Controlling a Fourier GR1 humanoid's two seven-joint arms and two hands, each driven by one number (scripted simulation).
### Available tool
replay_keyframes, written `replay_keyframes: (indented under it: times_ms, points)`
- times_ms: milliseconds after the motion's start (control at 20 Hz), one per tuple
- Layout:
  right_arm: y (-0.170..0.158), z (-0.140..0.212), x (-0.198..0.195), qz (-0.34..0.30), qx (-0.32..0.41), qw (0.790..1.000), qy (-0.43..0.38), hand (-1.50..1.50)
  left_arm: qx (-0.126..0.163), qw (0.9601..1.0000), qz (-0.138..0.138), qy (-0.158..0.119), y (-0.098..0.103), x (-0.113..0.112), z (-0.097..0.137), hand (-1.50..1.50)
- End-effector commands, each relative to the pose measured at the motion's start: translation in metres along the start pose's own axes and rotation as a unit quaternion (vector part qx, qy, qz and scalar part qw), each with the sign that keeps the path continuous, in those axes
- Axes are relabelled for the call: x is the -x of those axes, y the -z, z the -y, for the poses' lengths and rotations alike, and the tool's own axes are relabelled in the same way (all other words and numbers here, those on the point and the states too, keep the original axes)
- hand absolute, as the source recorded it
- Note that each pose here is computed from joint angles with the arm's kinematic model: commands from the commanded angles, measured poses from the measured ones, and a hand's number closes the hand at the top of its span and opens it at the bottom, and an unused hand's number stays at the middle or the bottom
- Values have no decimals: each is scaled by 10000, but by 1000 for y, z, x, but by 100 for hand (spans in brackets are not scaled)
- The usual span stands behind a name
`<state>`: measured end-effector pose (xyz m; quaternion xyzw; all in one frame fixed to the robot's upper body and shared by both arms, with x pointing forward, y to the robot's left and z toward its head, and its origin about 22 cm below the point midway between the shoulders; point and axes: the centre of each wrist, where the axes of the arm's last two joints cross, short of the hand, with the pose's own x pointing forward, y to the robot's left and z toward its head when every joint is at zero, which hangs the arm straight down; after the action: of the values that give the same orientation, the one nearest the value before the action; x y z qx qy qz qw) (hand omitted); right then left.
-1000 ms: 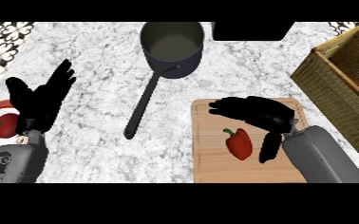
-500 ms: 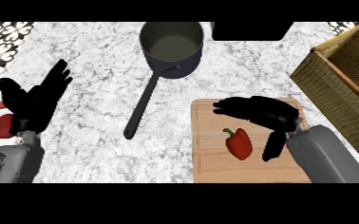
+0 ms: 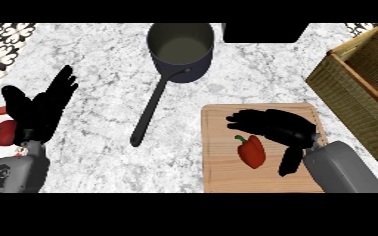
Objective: Pick the bell pepper from the cutting board and place it in the basket
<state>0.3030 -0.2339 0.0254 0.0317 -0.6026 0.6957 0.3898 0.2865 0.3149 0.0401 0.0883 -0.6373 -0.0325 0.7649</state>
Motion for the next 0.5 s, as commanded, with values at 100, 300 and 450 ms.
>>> replay_keyframes:
  times_ms: [100,300,450]
  points:
    - [5,-14,16,35,-222,9996,-168,-150,50,10000,-19,-58,-9,-5,1,0]
    - [26,-19,3,27,-245,9993,-272,-150,-22,10000,-8,-44,3,-1,11,0]
    - [29,-39,-3,214,-500,9955,-780,150,74,9999,-34,-74,4,-8,-3,0]
